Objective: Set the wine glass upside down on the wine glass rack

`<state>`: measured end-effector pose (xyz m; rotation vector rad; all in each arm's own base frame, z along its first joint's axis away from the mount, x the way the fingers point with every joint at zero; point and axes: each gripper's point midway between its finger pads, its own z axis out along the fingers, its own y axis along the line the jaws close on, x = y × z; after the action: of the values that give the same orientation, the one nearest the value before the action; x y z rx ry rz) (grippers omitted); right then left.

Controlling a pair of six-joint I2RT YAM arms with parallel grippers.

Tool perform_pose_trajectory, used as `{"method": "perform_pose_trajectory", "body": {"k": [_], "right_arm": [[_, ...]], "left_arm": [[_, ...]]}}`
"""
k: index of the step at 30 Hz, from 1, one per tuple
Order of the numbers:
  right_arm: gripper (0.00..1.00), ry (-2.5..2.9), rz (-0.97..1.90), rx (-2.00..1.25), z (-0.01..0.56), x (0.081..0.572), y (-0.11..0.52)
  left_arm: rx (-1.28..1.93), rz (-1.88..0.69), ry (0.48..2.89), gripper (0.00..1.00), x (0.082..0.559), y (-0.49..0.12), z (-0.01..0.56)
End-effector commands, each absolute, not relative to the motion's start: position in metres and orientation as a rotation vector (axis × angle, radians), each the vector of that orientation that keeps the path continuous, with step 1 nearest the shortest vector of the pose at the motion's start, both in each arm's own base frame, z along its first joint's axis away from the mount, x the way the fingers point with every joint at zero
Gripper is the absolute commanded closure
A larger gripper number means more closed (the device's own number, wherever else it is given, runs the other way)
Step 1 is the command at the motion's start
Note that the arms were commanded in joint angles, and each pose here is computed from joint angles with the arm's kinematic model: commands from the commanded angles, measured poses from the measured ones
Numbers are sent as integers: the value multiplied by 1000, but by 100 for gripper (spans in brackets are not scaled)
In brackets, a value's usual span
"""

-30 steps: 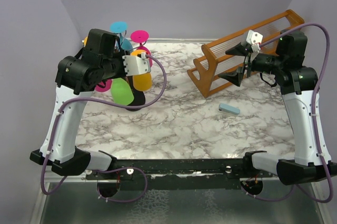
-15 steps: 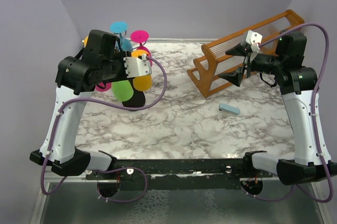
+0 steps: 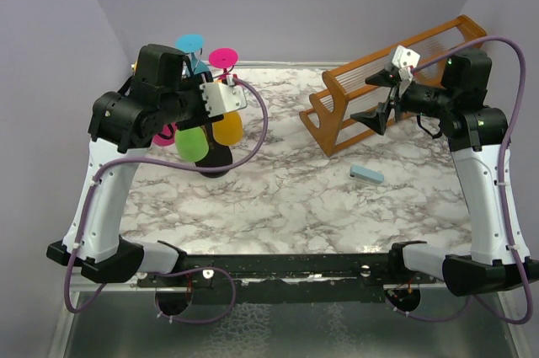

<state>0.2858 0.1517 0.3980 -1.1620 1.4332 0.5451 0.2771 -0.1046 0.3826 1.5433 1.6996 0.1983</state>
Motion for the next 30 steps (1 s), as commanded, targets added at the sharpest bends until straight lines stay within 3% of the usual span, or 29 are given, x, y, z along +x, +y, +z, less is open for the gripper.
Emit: {"method": "perform_pose_trajectory", "body": {"k": [1,7,12,16,18,30], "right_arm": [[10,1446,401,-1070,417,303,136],[9,1482,321,-960,426,319,123],[0,1525,221,-795,439,342,104],[0,1564,133,-659,442,363,85],[0,1581,101,-594,443,372,76],[0,1527,-4,-288,462,387,41]], "left_arm": [[1330,138,1666,49,290,-118,406],[960,130,1693,33,323,-117,430],[698,162,1672,28,344,-97,456],[518,248,1677,15,354,-72,463],[413,281,1672,2,357,-57,468],[70,261,1633,1,356,-7,482]]}}
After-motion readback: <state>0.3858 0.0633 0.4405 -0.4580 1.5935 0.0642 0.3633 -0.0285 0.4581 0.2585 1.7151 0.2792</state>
